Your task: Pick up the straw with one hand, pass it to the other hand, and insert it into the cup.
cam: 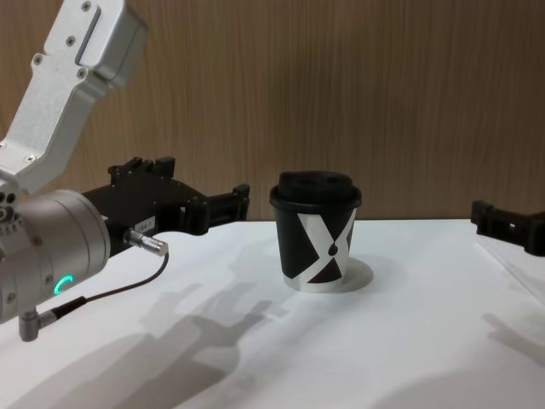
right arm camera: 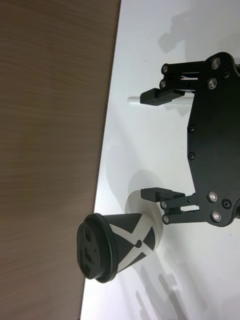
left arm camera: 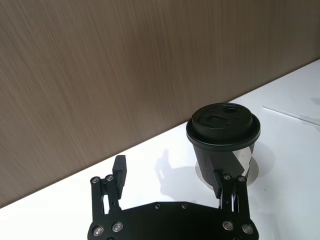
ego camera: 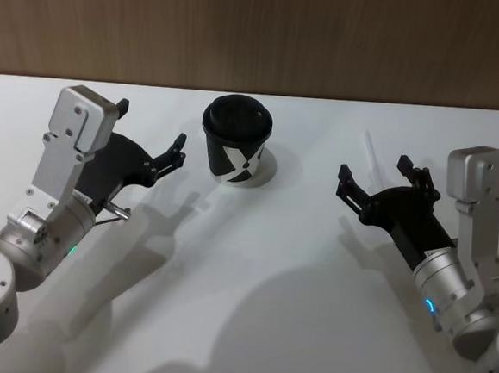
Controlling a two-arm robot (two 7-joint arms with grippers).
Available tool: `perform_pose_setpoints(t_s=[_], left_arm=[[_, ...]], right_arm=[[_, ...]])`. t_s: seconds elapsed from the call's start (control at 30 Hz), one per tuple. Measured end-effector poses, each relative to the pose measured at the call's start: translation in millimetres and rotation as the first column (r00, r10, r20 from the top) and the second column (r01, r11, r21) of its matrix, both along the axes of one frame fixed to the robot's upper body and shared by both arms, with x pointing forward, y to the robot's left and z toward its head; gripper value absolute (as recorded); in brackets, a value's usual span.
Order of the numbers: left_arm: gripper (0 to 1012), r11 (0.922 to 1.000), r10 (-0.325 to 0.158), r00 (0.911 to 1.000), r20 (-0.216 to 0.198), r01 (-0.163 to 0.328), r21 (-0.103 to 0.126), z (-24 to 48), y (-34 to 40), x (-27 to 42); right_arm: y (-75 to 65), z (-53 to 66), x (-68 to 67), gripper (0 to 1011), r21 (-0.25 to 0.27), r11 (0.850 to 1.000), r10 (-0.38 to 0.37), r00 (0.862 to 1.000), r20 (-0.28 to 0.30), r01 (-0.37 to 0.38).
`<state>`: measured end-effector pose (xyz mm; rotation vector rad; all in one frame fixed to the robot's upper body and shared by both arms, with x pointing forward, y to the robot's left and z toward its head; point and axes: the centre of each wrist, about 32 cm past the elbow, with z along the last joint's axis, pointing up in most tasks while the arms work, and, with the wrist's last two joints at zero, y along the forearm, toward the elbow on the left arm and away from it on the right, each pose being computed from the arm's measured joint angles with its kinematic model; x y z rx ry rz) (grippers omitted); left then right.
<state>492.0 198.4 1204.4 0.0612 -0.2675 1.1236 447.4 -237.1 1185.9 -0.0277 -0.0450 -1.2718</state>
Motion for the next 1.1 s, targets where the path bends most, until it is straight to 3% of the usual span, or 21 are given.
perform_pose_setpoints(t_s=[0.67,1.1], left_arm=[[1003,1.0000,0.000,1.0000,0.000,0.000,0.000,0.0,0.0,0.0],[1003,1.0000,0.000,1.0000,0.000,0.000,0.000,0.0,0.0,0.0]], right_arm=[[-5.0,-3.3,1.6,1001,0.006,0.999,-0.046,0.995,-0.094,0.047],[-10.6,-5.1,4.1,1001,-0.029,0.999,-0.047,0.990,-0.134,0.044]])
